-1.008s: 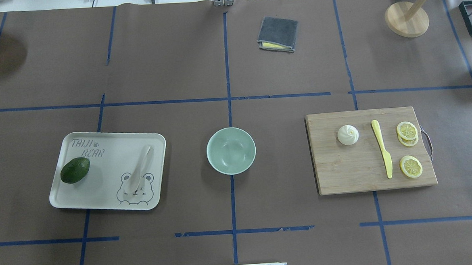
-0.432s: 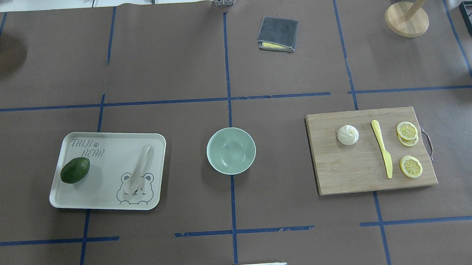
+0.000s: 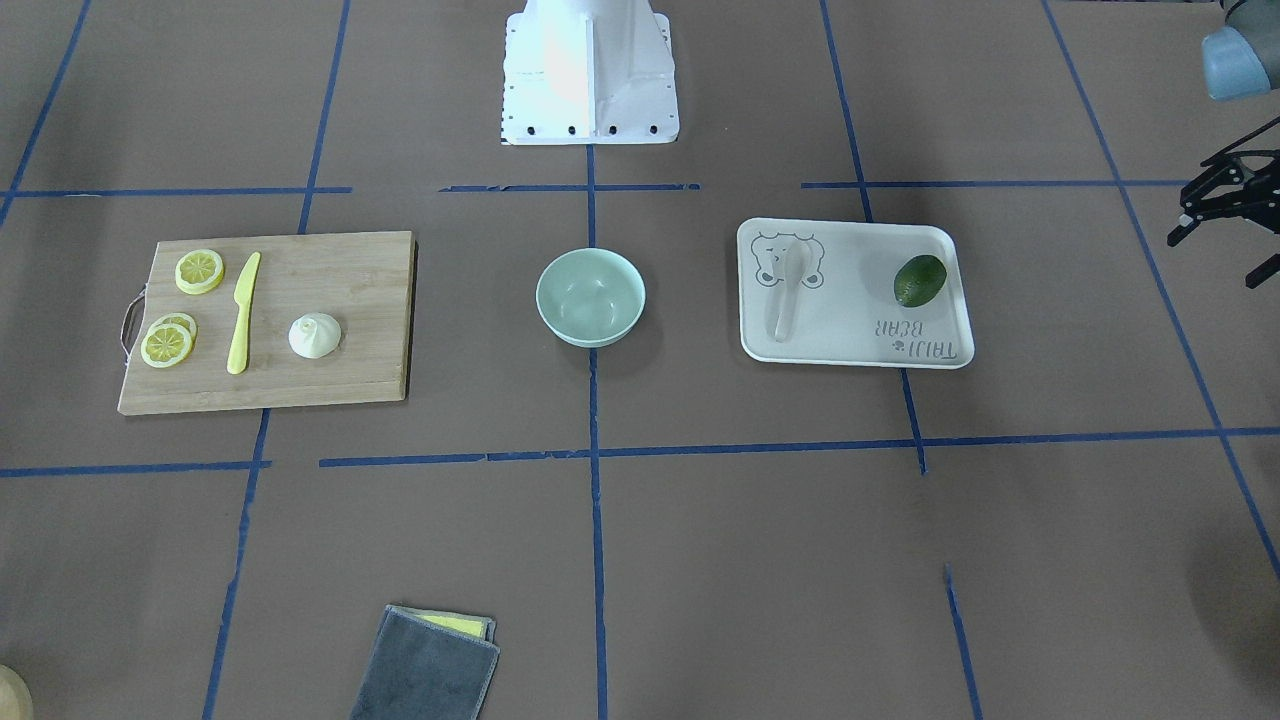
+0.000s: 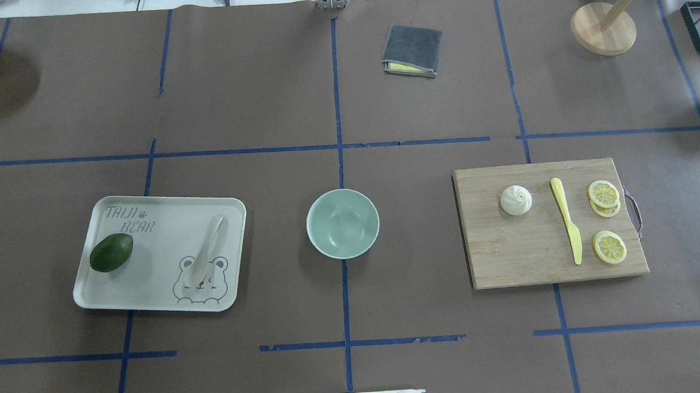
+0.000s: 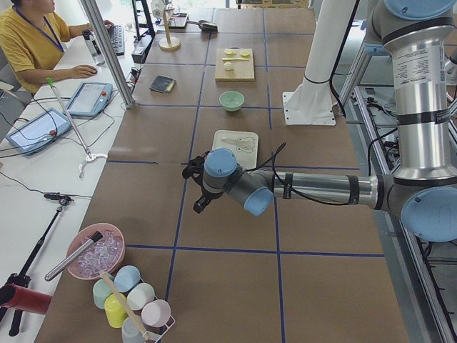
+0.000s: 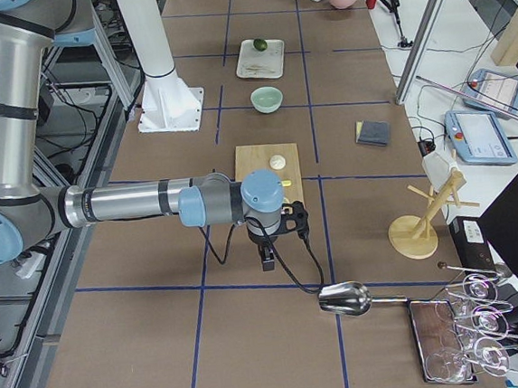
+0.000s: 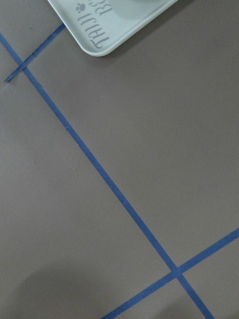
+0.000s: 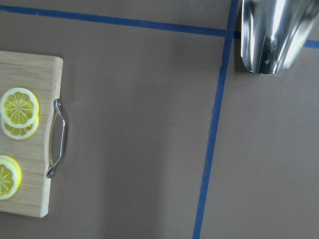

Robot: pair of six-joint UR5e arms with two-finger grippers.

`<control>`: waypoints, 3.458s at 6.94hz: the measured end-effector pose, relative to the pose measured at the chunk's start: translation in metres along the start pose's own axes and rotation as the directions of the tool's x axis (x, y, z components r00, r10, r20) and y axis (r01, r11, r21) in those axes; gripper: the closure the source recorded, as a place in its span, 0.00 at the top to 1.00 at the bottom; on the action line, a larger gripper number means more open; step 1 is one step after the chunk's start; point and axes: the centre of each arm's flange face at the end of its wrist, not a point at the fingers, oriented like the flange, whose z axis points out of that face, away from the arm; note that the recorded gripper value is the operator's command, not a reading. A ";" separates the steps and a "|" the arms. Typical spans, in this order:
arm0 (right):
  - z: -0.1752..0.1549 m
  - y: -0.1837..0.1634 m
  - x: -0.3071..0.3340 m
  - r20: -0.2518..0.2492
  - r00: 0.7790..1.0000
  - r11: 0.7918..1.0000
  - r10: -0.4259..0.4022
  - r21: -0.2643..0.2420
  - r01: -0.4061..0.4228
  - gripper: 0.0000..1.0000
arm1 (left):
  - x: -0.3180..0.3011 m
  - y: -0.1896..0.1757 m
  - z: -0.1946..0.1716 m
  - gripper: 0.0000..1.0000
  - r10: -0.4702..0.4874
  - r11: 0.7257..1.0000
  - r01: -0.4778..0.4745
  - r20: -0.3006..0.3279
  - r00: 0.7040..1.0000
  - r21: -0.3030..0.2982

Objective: Put spoon and bun in bowl

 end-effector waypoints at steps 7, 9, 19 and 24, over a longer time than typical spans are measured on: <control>0.000 -0.002 -0.001 0.007 1.000 1.000 -0.014 0.005 0.014 1.00 | 0.244 -0.070 0.132 0.98 -0.305 0.951 0.309 -0.153 0.940 0.006; -0.001 -0.002 -0.004 0.028 0.999 1.000 -0.021 0.007 0.020 1.00 | 0.283 -0.076 0.161 0.91 -0.292 0.955 0.295 -0.099 0.951 0.024; 0.007 0.003 0.002 0.049 0.997 0.998 -0.063 -0.008 0.064 1.00 | 0.364 -0.138 0.232 0.27 -0.157 0.986 0.161 0.093 0.983 -0.040; 0.014 0.004 0.008 0.073 0.996 0.999 -0.041 -0.020 0.043 1.00 | 0.366 -0.139 0.232 0.00 -0.162 0.984 0.168 0.106 0.981 -0.058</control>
